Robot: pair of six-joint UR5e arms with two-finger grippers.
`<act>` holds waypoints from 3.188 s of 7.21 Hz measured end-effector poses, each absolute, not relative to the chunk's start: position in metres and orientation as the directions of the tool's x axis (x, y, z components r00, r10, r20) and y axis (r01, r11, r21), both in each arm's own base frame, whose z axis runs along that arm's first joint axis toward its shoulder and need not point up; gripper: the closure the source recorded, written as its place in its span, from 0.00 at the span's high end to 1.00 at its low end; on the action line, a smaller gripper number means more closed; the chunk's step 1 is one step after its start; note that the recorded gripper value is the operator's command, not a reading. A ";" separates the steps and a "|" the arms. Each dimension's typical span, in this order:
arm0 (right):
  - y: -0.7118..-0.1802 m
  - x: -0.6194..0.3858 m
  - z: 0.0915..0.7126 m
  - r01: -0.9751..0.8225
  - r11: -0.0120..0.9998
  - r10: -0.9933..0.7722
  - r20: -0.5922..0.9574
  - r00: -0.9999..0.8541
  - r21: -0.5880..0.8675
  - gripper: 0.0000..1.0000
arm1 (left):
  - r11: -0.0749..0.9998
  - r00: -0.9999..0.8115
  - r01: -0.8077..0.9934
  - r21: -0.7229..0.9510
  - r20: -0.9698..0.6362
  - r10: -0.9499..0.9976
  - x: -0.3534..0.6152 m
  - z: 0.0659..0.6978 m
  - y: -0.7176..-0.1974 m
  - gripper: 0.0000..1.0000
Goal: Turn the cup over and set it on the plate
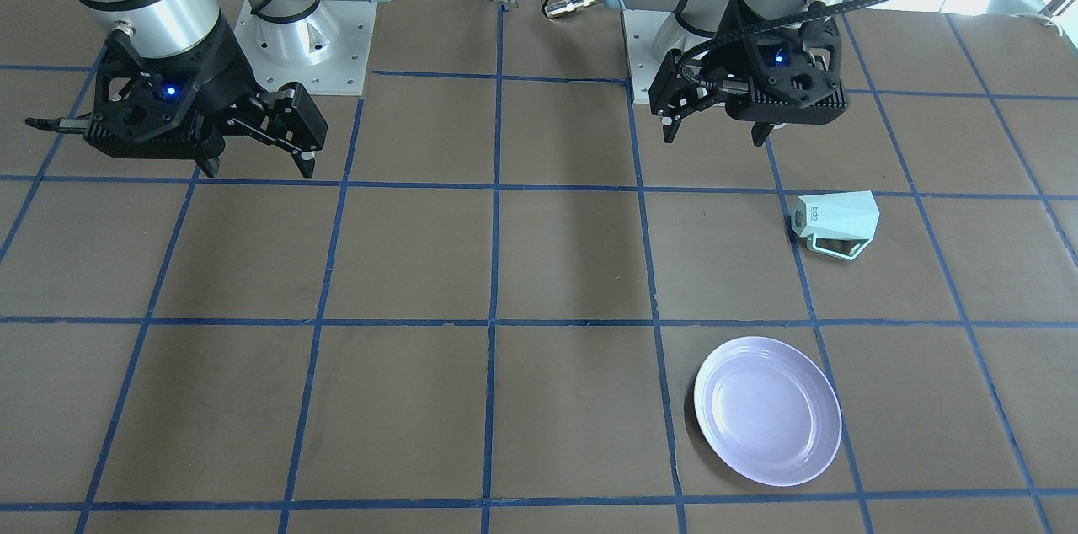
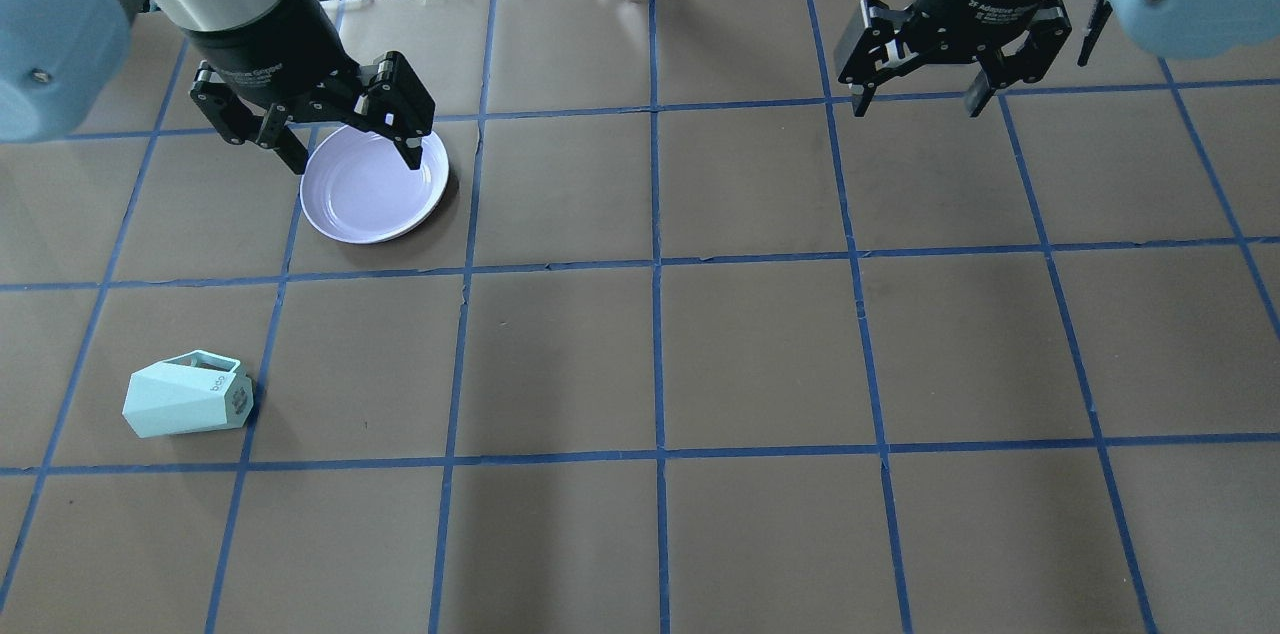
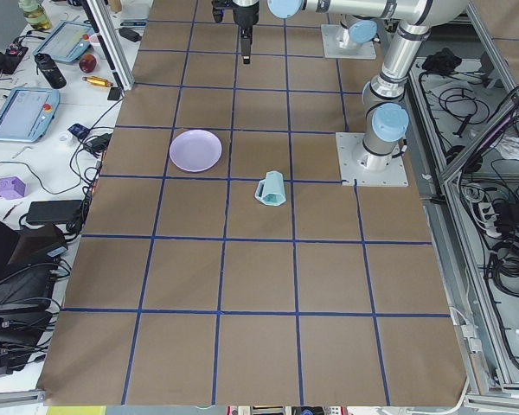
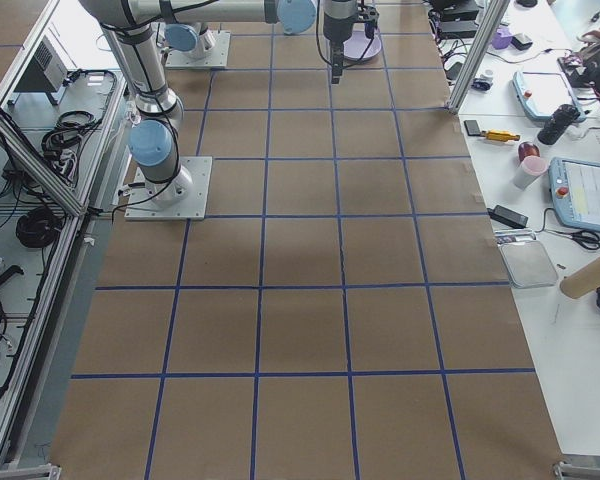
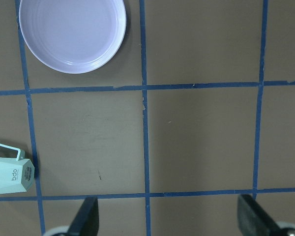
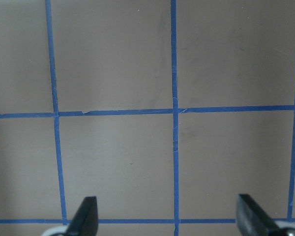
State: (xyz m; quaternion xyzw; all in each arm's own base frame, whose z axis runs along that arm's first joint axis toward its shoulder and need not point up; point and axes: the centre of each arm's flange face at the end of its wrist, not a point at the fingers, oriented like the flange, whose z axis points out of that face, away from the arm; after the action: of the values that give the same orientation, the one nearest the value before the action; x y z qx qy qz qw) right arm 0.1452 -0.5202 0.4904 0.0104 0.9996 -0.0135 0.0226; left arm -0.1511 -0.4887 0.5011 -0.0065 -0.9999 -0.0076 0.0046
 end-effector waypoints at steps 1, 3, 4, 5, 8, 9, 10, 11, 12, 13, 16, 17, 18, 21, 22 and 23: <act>-0.520 0.145 0.490 0.021 0.999 0.020 -0.045 -0.999 -0.027 1.00 | 1.000 -1.000 0.014 0.016 0.009 0.014 -0.151 0.501 -0.489 1.00; -0.520 0.145 0.490 0.022 0.999 0.020 -0.045 -0.999 -0.027 1.00 | 1.000 -1.000 0.018 0.016 0.009 0.018 -0.151 0.501 -0.489 1.00; -0.520 0.145 0.490 0.021 0.999 0.020 -0.045 -0.999 -0.027 1.00 | 1.000 -1.000 0.020 0.016 0.008 0.020 -0.151 0.501 -0.488 1.00; -0.520 0.145 0.490 0.021 0.999 0.020 -0.045 -0.999 -0.027 1.00 | 1.000 -1.000 0.021 0.016 0.009 0.021 -0.151 0.501 -0.488 1.00; -0.520 0.145 0.490 0.021 0.999 0.020 -0.045 -0.999 -0.027 1.00 | 1.000 -1.000 0.022 0.018 0.008 0.022 -0.151 0.501 -0.488 1.00; -0.520 0.145 0.490 0.021 0.999 0.020 -0.045 -0.999 -0.027 1.00 | 1.000 -1.000 0.022 0.018 0.008 0.022 -0.151 0.501 -0.488 1.00; -0.520 0.145 0.490 0.021 0.999 0.020 -0.045 -0.999 -0.027 1.00 | 1.000 -1.000 0.022 0.018 0.008 0.022 -0.151 0.501 -0.488 1.00; -0.520 0.145 0.490 0.022 0.999 0.020 -0.045 -0.999 -0.027 1.00 | 1.000 -1.000 0.022 0.018 0.008 0.021 -0.151 0.501 -0.488 1.00; -0.520 0.145 0.490 0.021 0.999 0.020 -0.045 -0.999 -0.027 1.00 | 1.000 -1.000 0.022 0.018 0.009 0.021 -0.151 0.501 -0.487 1.00; -0.520 0.145 0.490 0.021 0.999 0.020 -0.045 -0.999 -0.027 1.00 | 1.000 -1.000 0.023 0.018 0.009 0.023 -0.151 0.500 -0.487 1.00; -0.520 0.145 0.490 0.021 0.999 0.020 -0.045 -0.999 -0.027 1.00 | 0.999 -0.999 0.047 0.012 0.011 0.047 -0.150 0.500 -0.484 1.00; -0.520 0.145 0.490 0.021 0.999 0.020 -0.045 -0.999 -0.027 1.00 | 0.998 -0.998 0.062 0.011 0.011 0.062 -0.147 0.500 -0.485 1.00; -0.520 0.145 0.490 0.021 0.999 0.020 -0.045 -0.999 -0.027 1.00 | 0.996 -0.996 0.085 0.013 0.011 0.084 -0.139 0.500 -0.487 1.00; -0.520 0.145 0.490 0.021 0.999 0.020 -0.045 -0.999 -0.027 1.00 | 0.998 -1.000 -0.002 0.069 0.026 -0.004 -0.058 0.496 -0.496 1.00; -0.520 0.145 0.490 0.021 0.999 0.020 -0.045 -0.999 -0.027 1.00 | 0.994 -0.999 -0.022 0.108 0.041 -0.026 -0.025 0.490 -0.496 1.00; -0.520 0.145 0.490 0.021 0.999 0.020 -0.045 -0.999 -0.026 1.00 | 0.991 -0.998 -0.017 0.134 0.058 -0.025 0.010 0.484 -0.497 1.00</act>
State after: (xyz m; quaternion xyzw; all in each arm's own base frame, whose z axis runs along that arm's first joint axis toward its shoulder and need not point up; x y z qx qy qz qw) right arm 0.1452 -0.5202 0.4904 0.0104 0.9996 -0.0135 0.0226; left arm 0.0096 -0.4970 0.4839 0.0106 -0.9973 -0.0670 0.0297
